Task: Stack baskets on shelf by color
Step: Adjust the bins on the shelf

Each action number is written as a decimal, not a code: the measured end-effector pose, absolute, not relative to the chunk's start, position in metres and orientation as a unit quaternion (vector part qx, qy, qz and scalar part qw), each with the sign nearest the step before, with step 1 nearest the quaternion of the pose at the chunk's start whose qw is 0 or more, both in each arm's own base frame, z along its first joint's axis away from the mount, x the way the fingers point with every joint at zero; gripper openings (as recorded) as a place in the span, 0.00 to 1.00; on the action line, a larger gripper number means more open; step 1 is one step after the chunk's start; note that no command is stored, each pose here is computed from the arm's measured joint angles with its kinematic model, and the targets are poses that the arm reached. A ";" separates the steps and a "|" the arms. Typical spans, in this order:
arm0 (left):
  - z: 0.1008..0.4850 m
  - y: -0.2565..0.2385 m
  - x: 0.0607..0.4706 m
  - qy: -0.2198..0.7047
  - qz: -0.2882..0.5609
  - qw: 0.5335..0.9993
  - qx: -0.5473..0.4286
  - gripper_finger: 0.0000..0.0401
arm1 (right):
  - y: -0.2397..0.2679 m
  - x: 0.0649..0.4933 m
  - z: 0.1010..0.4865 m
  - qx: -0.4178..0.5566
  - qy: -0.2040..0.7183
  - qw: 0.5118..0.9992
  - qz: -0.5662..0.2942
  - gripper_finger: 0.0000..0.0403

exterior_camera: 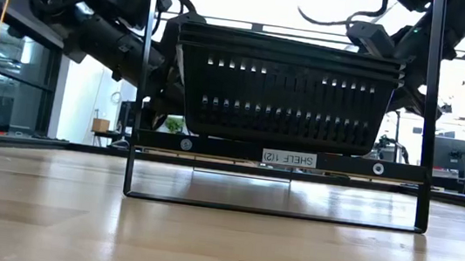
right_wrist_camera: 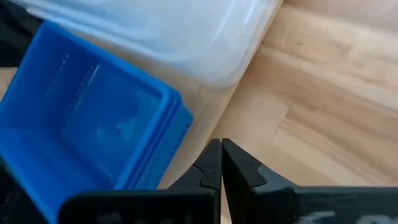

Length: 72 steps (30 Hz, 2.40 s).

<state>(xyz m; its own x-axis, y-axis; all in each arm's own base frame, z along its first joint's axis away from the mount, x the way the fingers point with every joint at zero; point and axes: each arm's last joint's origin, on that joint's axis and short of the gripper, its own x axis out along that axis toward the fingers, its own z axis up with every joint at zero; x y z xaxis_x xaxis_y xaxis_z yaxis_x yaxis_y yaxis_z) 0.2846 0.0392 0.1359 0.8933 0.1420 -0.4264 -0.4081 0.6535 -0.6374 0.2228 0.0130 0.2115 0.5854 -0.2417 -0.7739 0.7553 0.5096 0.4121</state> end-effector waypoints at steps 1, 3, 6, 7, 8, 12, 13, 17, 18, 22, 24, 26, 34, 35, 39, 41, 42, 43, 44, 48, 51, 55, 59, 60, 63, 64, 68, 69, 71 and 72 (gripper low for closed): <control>0.136 0.040 0.284 0.174 0.150 0.892 -0.388 0.00 | 0.014 0.223 0.211 0.389 0.338 0.801 -0.305 0.00; 0.135 0.040 0.284 0.184 0.133 0.892 -0.390 0.00 | 0.016 0.223 0.211 0.397 0.349 0.798 -0.289 0.00; 0.137 0.038 0.282 0.206 0.096 0.892 -0.390 0.00 | 0.024 0.222 0.211 0.409 0.375 0.794 -0.248 0.00; 0.138 0.037 0.281 0.213 0.091 0.891 -0.389 0.00 | 0.028 0.222 0.211 0.416 0.387 0.791 -0.227 0.00; 0.139 0.036 0.280 0.222 0.088 0.891 -0.387 0.00 | 0.032 0.222 0.211 0.421 0.397 0.789 -0.205 0.00; 0.149 0.032 0.268 0.259 0.087 0.889 -0.366 0.00 | 0.052 0.222 0.214 0.438 0.421 0.784 -0.128 0.00; 0.152 0.031 0.265 0.269 0.087 0.889 -0.360 0.00 | 0.057 0.222 0.215 0.439 0.424 0.783 -0.119 0.00; 0.165 0.018 0.251 0.302 0.072 0.888 -0.340 0.00 | 0.069 0.218 0.214 0.428 0.420 0.790 -0.129 0.00; 0.168 0.012 0.248 0.308 0.063 0.888 -0.335 0.00 | 0.071 0.217 0.214 0.425 0.414 0.793 -0.138 0.00; 0.173 -0.017 0.243 0.331 0.012 0.886 -0.323 0.00 | 0.074 0.216 0.214 0.414 0.387 0.807 -0.169 0.00; 0.172 -0.031 0.243 0.338 -0.008 0.884 -0.323 0.00 | 0.073 0.216 0.214 0.412 0.379 0.809 -0.177 0.00; 0.167 -0.041 0.246 0.341 -0.012 0.883 -0.322 0.00 | 0.073 0.216 0.215 0.411 0.376 0.811 -0.179 0.00; 0.148 -0.049 0.268 0.290 0.003 0.889 -0.354 0.00 | 0.071 0.217 0.215 0.406 0.367 0.815 -0.189 0.00; 0.146 -0.050 0.270 0.285 0.003 0.889 -0.359 0.00 | 0.071 0.217 0.215 0.406 0.367 0.815 -0.189 0.00; 0.134 -0.051 0.278 0.285 0.007 0.884 -0.370 0.00 | 0.071 0.217 0.215 0.406 0.367 0.815 -0.189 0.00; 0.130 -0.052 0.283 0.291 0.010 0.882 -0.370 0.00 | 0.071 0.217 0.215 0.406 0.367 0.815 -0.190 0.00; 0.129 -0.052 0.285 0.292 0.010 0.882 -0.369 0.00 | 0.071 0.217 0.215 0.406 0.367 0.815 -0.190 0.00; 0.128 -0.053 0.287 0.294 0.011 0.883 -0.366 0.00 | 0.071 0.217 0.215 0.405 0.365 0.816 -0.192 0.00; 0.126 -0.053 0.290 0.296 0.010 0.884 -0.363 0.00 | 0.071 0.217 0.215 0.403 0.363 0.817 -0.194 0.00; 0.124 -0.055 0.297 0.298 0.010 0.884 -0.359 0.00 | 0.070 0.217 0.215 0.402 0.359 0.819 -0.199 0.00; 0.124 -0.055 0.300 0.297 0.011 0.887 -0.353 0.00 | 0.070 0.217 0.215 0.400 0.356 0.820 -0.202 0.00; 0.126 -0.052 0.302 0.286 0.024 0.894 -0.345 0.00 | 0.070 0.217 0.215 0.399 0.353 0.821 -0.205 0.00; 0.127 -0.045 0.303 0.278 0.036 0.894 -0.348 0.00 | 0.070 0.217 0.215 0.397 0.354 0.822 -0.204 0.00; 0.127 -0.042 0.304 0.278 0.039 0.894 -0.349 0.00 | 0.070 0.217 0.215 0.396 0.354 0.822 -0.204 0.00; 0.127 -0.035 0.305 0.274 0.049 0.894 -0.352 0.00 | 0.070 0.217 0.215 0.396 0.354 0.822 -0.204 0.00; 0.127 -0.033 0.305 0.272 0.052 0.893 -0.353 0.00 | 0.070 0.217 0.215 0.396 0.354 0.822 -0.204 0.00; 0.127 -0.030 0.305 0.276 0.045 0.891 -0.359 0.00 | 0.070 0.217 0.215 0.396 0.354 0.822 -0.204 0.00; 0.127 -0.031 0.305 0.278 0.039 0.890 -0.360 0.00 | 0.070 0.217 0.215 0.396 0.354 0.822 -0.204 0.00; 0.127 -0.032 0.305 0.284 0.023 0.887 -0.364 0.00 | 0.070 0.217 0.215 0.395 0.355 0.823 -0.203 0.00; 0.127 -0.032 0.305 0.287 0.016 0.885 -0.366 0.00 | 0.070 0.217 0.215 0.394 0.355 0.823 -0.203 0.00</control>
<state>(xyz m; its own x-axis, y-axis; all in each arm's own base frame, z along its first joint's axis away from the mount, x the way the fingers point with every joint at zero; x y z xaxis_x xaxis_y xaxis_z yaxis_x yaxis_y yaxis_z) 0.3046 -0.0324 0.1273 0.8349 -0.1813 -0.5197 -0.2382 0.7322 -0.6381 0.2167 0.0698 0.2149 0.6657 -0.0537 -0.7443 0.6135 0.6071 0.5050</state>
